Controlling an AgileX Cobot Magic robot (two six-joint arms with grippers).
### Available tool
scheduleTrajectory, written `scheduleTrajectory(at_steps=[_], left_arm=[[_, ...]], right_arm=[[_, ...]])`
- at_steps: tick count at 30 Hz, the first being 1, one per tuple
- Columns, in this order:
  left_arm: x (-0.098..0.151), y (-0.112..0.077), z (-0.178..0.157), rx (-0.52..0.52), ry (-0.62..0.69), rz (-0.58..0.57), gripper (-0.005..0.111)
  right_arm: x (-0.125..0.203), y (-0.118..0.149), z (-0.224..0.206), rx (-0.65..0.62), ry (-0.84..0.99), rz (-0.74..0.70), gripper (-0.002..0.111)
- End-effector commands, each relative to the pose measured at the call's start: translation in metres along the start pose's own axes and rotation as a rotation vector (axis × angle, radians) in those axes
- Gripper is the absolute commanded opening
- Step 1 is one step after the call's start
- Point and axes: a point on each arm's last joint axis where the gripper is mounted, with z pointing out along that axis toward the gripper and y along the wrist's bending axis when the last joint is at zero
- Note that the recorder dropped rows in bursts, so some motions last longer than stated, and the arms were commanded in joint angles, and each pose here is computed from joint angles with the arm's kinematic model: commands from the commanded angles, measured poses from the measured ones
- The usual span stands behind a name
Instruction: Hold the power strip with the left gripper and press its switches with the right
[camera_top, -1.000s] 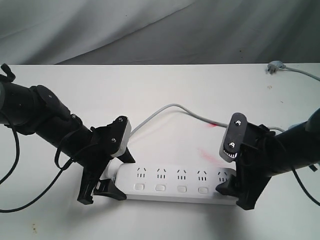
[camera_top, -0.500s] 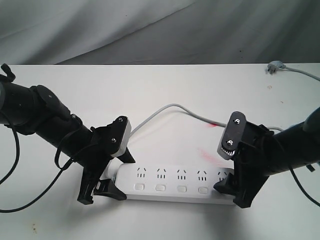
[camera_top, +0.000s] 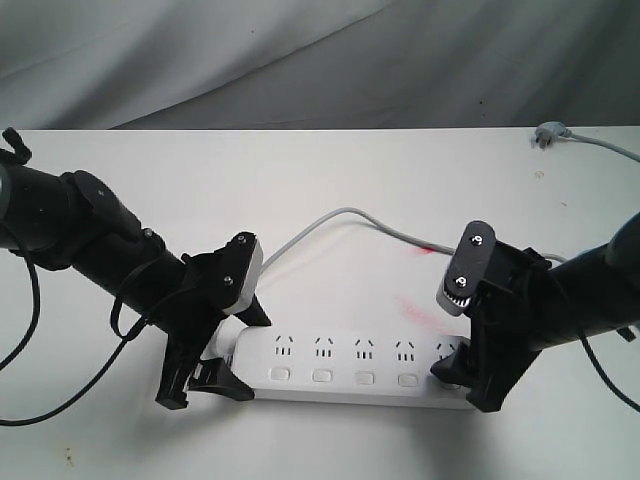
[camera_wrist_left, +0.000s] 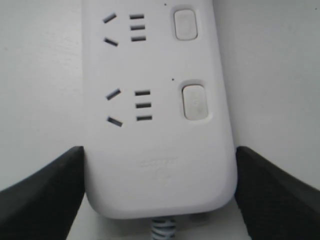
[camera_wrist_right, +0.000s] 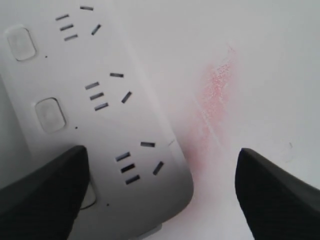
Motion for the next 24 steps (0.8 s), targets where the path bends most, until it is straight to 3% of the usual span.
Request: scheduleTrajectory(at_steps=[1, 6, 10, 17, 21, 24], left_arm=[[-0.001, 0.001, 0.001, -0.009, 0.009, 0.016, 0.0], [-0.001, 0.001, 0.001, -0.009, 0.009, 0.016, 0.0], [-0.001, 0.001, 0.001, -0.009, 0.009, 0.016, 0.0], [-0.001, 0.001, 0.001, -0.009, 0.009, 0.016, 0.0], [-0.001, 0.001, 0.001, -0.009, 0.009, 0.016, 0.0], [-0.001, 0.001, 0.001, -0.009, 0.009, 0.016, 0.0]], right_arm=[[0.013, -0.001, 0.006, 0.029, 0.077, -0.084, 0.074], [0.013, 0.001, 0.005, 0.015, 0.074, -0.067, 0.074], [-0.004, -0.003, -0.013, 0.051, -0.027, 0.02, 0.074], [-0.051, -0.021, -0.095, 0.324, -0.383, 0.258, 0.074], [-0.051, -0.029, -0.133, 0.543, -0.495, 0.399, 0.074], [-0.049, -0.03, -0.157, 0.657, -0.551, 0.423, 0.074]])
